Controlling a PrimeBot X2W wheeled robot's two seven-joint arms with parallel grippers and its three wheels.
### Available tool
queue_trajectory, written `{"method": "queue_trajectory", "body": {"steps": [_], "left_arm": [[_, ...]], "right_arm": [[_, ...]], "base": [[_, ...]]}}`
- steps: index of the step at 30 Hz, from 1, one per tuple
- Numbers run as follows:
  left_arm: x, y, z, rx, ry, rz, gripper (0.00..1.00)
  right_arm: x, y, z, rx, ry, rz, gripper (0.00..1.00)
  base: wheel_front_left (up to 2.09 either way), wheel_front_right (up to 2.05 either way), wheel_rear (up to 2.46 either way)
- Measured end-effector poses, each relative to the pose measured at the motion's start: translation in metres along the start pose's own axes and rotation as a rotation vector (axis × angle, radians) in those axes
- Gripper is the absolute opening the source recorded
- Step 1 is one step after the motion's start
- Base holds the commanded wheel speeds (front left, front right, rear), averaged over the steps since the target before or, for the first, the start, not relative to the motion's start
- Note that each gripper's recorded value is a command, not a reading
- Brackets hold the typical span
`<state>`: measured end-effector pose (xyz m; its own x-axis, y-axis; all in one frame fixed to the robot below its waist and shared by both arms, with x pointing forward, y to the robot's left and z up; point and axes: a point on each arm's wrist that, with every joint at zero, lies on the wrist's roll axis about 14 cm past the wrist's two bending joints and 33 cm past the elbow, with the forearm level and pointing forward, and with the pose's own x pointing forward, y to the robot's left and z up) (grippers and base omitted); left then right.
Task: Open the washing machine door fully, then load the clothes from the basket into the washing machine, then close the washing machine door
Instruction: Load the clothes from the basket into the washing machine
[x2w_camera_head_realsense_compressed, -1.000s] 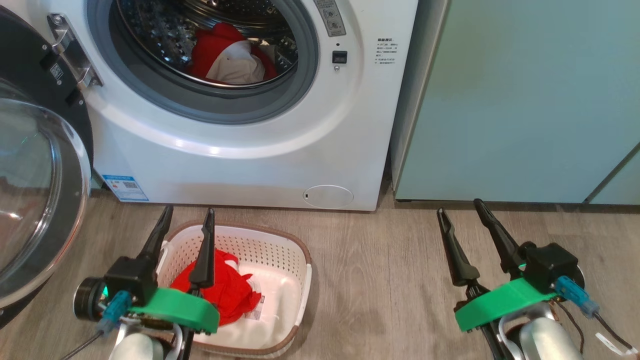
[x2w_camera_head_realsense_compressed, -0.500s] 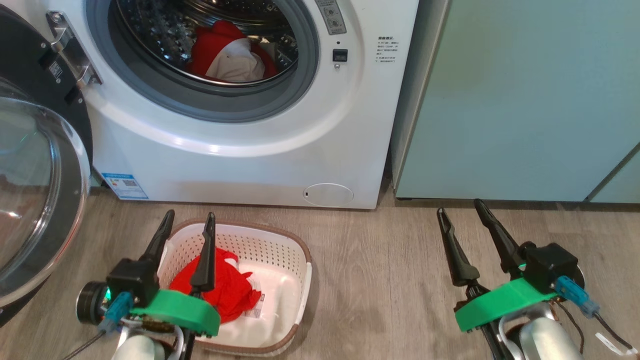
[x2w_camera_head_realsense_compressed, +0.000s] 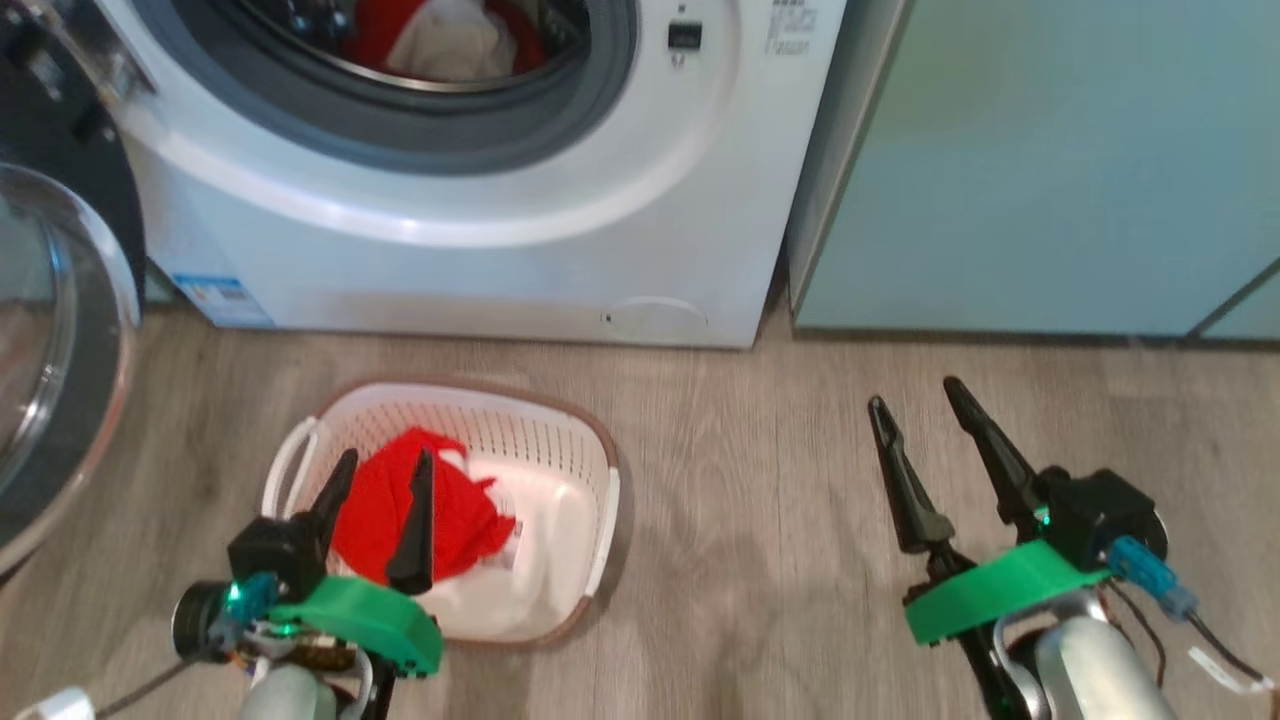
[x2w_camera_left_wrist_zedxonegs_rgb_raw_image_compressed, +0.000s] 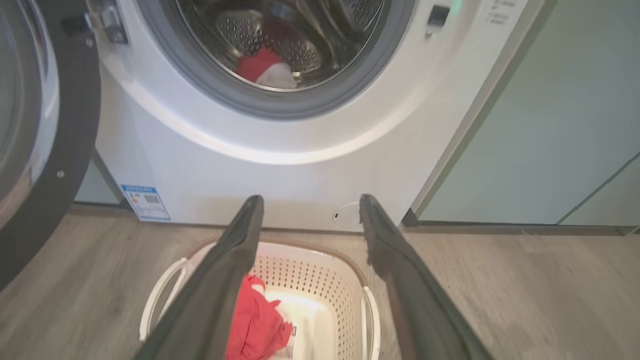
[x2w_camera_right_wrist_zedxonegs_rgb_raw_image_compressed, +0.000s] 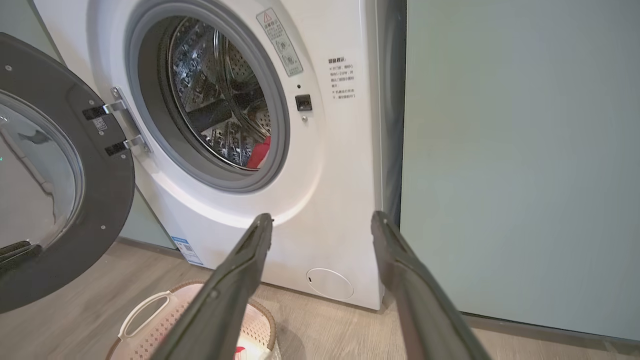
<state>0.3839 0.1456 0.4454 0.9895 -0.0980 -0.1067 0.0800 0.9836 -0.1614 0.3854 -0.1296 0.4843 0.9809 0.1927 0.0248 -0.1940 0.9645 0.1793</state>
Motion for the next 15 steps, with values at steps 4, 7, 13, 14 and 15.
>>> {"method": "queue_trajectory", "body": {"steps": [4, 7, 13, 14, 15], "left_arm": [[0.016, 0.004, -0.034, 0.019, 0.106, -0.004, 1.0], [0.025, 0.007, -0.068, 0.04, 0.216, -0.017, 1.0], [0.039, 0.02, -0.139, 0.119, 0.457, -0.063, 1.0], [0.041, 0.023, -0.148, 0.131, 0.489, -0.065, 1.0], [0.044, 0.027, -0.157, 0.146, 0.519, -0.07, 1.0]], "right_arm": [[0.017, -0.002, -0.009, -0.01, 0.02, 0.007, 1.0], [0.028, -0.006, -0.019, -0.017, 0.04, 0.007, 1.0], [0.038, -0.018, -0.051, -0.014, 0.118, -0.014, 1.0], [0.039, -0.02, -0.055, -0.013, 0.128, -0.018, 1.0], [0.041, -0.022, -0.059, -0.013, 0.136, -0.022, 1.0]], "base": [[0.0, 0.0, 0.0], [0.0, 0.0, 0.0], [0.0, 0.0, 0.0], [0.0, 0.0, 0.0], [0.0, 0.0, 0.0]]}}
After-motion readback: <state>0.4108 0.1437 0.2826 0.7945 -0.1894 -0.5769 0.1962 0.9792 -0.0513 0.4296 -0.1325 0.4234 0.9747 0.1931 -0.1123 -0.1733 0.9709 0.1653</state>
